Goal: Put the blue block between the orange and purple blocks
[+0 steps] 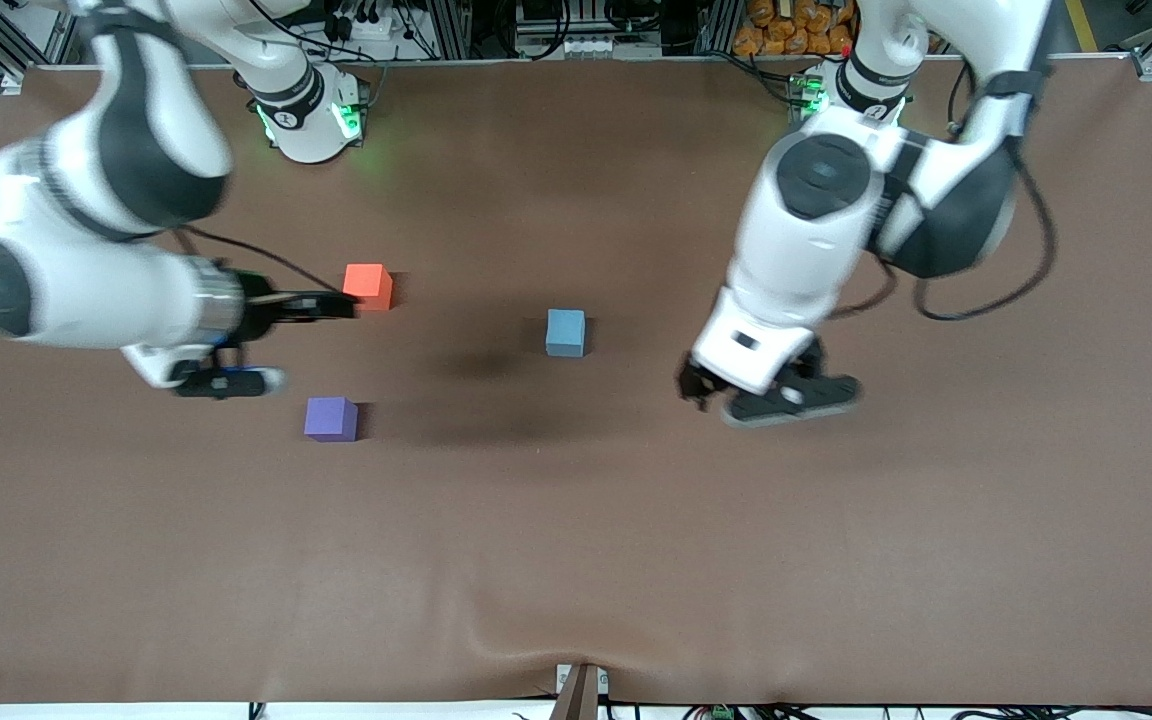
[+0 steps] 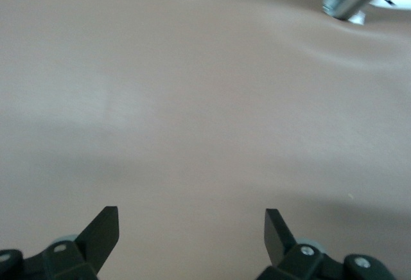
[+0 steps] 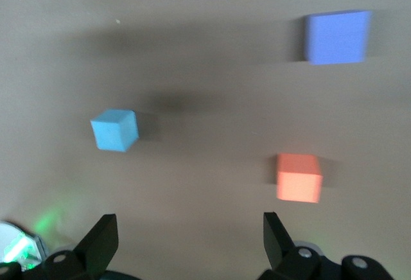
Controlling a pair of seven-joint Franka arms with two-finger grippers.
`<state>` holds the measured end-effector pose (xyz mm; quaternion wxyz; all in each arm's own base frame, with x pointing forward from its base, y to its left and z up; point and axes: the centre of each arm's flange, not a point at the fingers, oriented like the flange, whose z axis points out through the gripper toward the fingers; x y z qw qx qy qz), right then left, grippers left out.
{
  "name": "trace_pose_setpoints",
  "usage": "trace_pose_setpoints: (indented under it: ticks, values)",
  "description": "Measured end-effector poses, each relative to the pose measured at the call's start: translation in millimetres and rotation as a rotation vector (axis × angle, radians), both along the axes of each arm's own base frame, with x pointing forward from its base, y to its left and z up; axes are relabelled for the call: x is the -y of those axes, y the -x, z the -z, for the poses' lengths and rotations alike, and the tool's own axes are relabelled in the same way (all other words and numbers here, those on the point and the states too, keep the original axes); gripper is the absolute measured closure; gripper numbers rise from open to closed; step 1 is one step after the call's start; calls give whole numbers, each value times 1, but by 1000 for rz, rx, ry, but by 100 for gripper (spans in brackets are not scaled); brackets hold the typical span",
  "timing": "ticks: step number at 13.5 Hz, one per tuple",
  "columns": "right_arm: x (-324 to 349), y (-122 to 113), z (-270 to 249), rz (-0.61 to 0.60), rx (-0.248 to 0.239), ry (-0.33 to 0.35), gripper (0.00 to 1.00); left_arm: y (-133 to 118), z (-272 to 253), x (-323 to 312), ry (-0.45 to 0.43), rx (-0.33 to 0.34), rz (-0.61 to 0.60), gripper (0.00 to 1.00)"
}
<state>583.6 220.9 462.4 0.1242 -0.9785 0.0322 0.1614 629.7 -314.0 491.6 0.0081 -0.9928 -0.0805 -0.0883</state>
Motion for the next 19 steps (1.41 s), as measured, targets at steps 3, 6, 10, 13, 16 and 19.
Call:
trace_pose_setpoints:
  ticks: [3, 6, 10, 13, 16, 19]
  values:
    - [-85, 27, 43, 10, 26, 31, 0, -13, -7, -55, -47, -56, 29, 0]
    - [-150, 45, 96, 33, 47, 57, 0, -16, -13, -93, -77, -105, 46, 0]
    - [-212, 71, 157, 23, 93, 67, 0, -24, -24, -130, -80, -101, 50, 0]
    - [-235, 84, 187, 10, 112, 71, 0, -24, -26, -138, -79, -107, 39, 0]
    - [-242, 90, 210, 9, 117, 98, 0, -22, -24, -172, -93, -181, 28, 0]
    - [-247, 96, 229, 4, 129, 137, 0, -1, -39, -190, -98, -279, 37, 0]
